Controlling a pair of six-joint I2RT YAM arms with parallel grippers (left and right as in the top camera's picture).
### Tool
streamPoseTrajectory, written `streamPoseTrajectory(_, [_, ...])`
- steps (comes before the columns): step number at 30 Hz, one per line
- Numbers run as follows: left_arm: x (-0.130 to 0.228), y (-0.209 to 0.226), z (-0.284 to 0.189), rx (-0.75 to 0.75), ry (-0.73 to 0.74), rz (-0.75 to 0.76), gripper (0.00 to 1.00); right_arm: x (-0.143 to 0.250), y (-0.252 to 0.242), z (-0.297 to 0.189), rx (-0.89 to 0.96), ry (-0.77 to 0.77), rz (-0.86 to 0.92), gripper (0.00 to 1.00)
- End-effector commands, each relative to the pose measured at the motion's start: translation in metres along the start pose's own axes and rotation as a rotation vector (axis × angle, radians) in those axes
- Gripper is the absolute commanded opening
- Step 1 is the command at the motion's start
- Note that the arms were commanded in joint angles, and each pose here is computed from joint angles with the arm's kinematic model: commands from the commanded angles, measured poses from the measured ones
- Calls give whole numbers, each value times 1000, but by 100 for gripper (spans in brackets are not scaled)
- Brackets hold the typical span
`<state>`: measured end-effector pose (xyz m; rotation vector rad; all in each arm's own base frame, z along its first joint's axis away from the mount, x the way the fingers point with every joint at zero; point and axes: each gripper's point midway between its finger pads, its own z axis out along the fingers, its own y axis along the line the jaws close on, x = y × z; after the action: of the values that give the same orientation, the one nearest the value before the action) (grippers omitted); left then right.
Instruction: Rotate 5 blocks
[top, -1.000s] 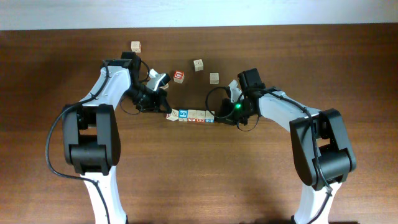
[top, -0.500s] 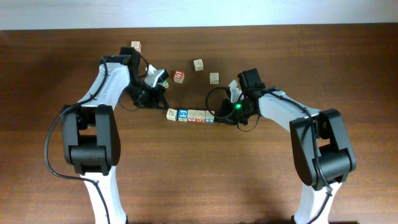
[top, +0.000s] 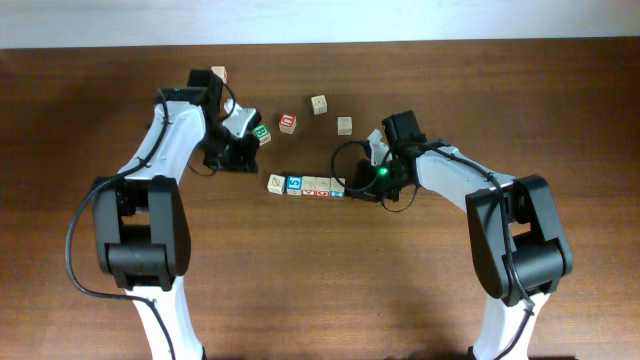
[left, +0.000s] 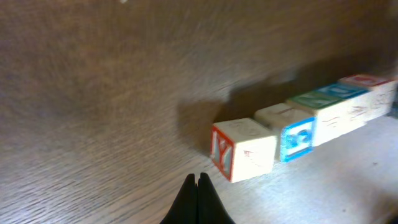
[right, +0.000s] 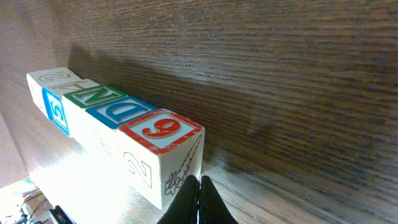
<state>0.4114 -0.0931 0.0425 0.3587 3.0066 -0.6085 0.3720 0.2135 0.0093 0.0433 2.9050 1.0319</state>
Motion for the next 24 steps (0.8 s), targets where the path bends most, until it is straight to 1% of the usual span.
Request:
streamPoseTrajectory(1, [13, 2, 9, -14, 22, -19, 0, -2, -4, 1, 11, -2, -7, 5])
streamPoseTrajectory(7, [8, -19, 17, 52, 4, 18, 0, -2, -4, 1, 11, -1, -7, 4])
streamPoseTrajectory(14, [5, -34, 23, 51, 5, 63, 0, -1, -4, 1, 12, 1, -7, 4])
streamPoseTrajectory(24, [7, -40, 23, 81, 12, 13, 0, 1, -3, 0, -8, 15, -23, 4])
